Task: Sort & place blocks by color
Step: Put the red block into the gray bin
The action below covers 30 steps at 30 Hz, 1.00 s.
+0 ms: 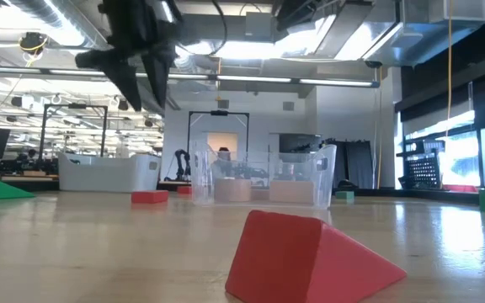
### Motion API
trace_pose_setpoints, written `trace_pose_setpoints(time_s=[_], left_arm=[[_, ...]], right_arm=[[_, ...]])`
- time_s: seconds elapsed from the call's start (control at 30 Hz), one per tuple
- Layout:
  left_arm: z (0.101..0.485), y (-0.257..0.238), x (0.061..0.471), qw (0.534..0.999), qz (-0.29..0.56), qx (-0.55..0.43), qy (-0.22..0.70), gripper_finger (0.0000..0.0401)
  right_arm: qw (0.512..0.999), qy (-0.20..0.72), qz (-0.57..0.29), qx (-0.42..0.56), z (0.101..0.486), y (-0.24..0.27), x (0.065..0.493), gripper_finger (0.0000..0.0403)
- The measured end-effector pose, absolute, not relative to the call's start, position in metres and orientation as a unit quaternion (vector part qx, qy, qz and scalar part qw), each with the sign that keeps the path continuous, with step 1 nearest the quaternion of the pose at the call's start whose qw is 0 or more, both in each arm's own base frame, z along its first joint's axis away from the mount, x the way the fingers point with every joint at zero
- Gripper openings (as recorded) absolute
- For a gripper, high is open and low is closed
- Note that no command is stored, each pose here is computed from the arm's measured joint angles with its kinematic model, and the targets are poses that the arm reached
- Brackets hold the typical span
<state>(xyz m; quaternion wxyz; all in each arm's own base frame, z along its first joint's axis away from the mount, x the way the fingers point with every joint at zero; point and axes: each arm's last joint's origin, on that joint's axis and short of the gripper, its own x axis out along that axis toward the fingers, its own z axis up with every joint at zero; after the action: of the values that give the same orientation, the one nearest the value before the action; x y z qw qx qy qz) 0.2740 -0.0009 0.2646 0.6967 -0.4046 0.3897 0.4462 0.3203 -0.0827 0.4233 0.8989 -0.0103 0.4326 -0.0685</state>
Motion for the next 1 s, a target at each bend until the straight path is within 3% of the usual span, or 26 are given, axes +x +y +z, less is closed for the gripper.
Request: trace_pose_setpoints(time_s=[0.33, 0.63, 0.8, 1.0], left_arm=[[0.203, -0.005, 0.308, 0.640, 0.484, -0.395, 0.447, 0.0186], [0.184, -0.005, 0.320, 0.672, 0.444, -0.332, 0.491, 0.0186], [0.187, -0.006, 0.318, 0.709, 0.360, -0.242, 0.555, 0.0185], [0.186, -0.011, 0.317, 0.740, 0.140, -0.091, 0.651, 0.0184]], right_arm=[[0.898, 0.434, -0.067, -0.012, 0.423, -0.083, 0.320, 0.0170], [0.898, 0.434, -0.067, -0.012, 0.423, -0.083, 0.320, 0.0170], [0.898, 0.434, -0.067, -0.012, 0.423, -0.083, 0.320, 0.0170], [0.898, 0.434, -0.067, -0.012, 0.423, -0.083, 0.320, 0.0170]])
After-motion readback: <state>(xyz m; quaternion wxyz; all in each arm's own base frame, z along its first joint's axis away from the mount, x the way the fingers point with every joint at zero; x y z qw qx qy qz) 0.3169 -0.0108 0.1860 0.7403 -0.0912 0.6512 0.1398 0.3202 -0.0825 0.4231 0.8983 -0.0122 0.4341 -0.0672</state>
